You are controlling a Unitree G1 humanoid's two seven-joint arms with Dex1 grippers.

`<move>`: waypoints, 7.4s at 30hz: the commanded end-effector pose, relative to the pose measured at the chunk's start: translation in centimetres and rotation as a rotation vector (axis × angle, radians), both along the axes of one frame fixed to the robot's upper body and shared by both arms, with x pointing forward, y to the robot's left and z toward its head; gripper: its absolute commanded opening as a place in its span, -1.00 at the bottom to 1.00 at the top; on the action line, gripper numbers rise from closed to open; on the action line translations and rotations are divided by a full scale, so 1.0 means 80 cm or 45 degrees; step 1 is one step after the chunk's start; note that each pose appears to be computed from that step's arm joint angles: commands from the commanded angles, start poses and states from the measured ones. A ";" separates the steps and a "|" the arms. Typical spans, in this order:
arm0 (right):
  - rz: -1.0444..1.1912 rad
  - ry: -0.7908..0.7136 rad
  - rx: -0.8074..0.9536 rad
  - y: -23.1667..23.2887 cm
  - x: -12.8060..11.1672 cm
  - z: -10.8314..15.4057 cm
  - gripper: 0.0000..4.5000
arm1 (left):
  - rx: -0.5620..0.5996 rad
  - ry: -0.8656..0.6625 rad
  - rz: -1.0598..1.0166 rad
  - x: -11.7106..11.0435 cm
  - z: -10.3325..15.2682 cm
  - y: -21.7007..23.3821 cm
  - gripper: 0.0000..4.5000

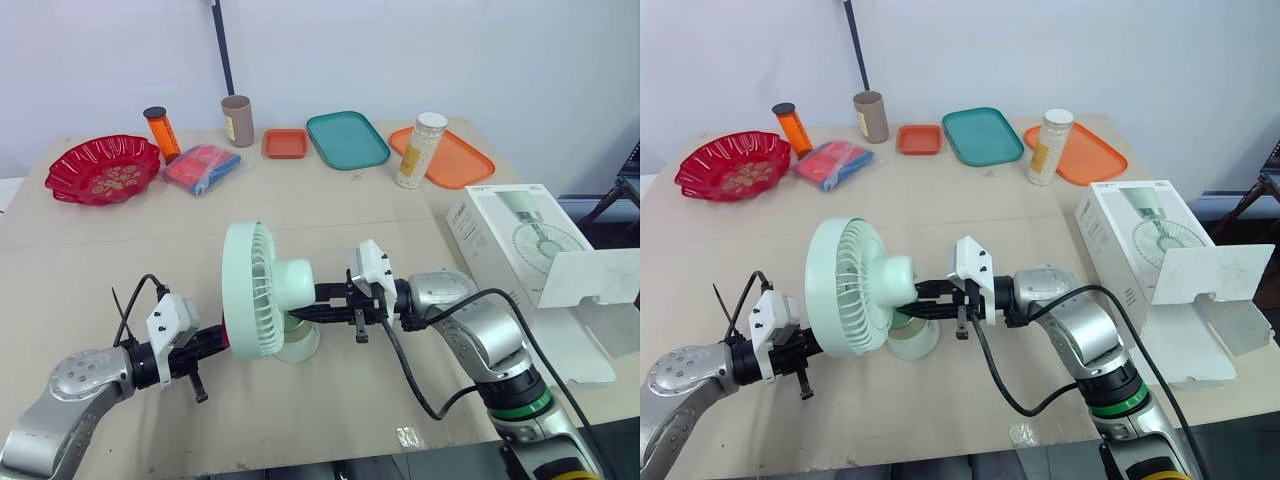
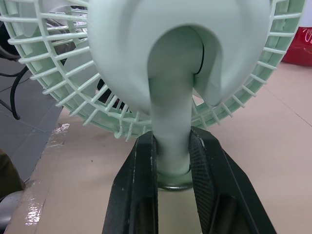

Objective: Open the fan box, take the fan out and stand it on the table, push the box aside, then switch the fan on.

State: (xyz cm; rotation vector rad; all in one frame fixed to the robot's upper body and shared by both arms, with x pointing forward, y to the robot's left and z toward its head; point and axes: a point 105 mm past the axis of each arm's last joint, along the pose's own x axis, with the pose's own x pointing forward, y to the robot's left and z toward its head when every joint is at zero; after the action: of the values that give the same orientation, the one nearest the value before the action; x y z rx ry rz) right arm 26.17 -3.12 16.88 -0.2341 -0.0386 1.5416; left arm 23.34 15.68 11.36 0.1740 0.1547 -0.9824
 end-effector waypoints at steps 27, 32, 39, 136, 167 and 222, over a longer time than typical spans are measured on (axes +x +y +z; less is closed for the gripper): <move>0.035 -0.068 0.022 0.005 -0.005 0.009 -0.84 | -0.040 -0.034 -0.046 0.017 -0.007 -0.029 -0.98; 0.030 -0.069 0.024 0.005 -0.005 0.009 -0.84 | -0.048 -0.037 -0.047 0.020 -0.006 -0.031 -0.98; 0.024 -0.071 0.021 0.006 -0.005 0.008 -0.84 | -0.063 -0.038 -0.068 0.020 -0.006 -0.037 -0.98; -0.022 -0.089 -0.002 0.008 0.002 -0.002 -0.84 | -0.087 -0.056 -0.136 0.014 0.003 -0.055 -0.98; -0.028 -0.094 -0.004 0.008 0.003 -0.003 -0.84 | -0.077 -0.060 -0.077 0.010 0.009 -0.039 -0.98; -0.041 -0.177 -0.060 -0.025 0.017 -0.009 -0.84 | -0.028 0.067 0.508 -0.050 -0.023 0.040 -0.98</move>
State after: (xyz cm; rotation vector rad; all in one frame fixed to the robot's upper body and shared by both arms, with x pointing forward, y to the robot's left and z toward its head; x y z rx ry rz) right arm 26.93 -4.13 16.36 -0.3422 -0.1223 1.5354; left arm 19.38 19.43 8.70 0.0763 0.2550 -0.5737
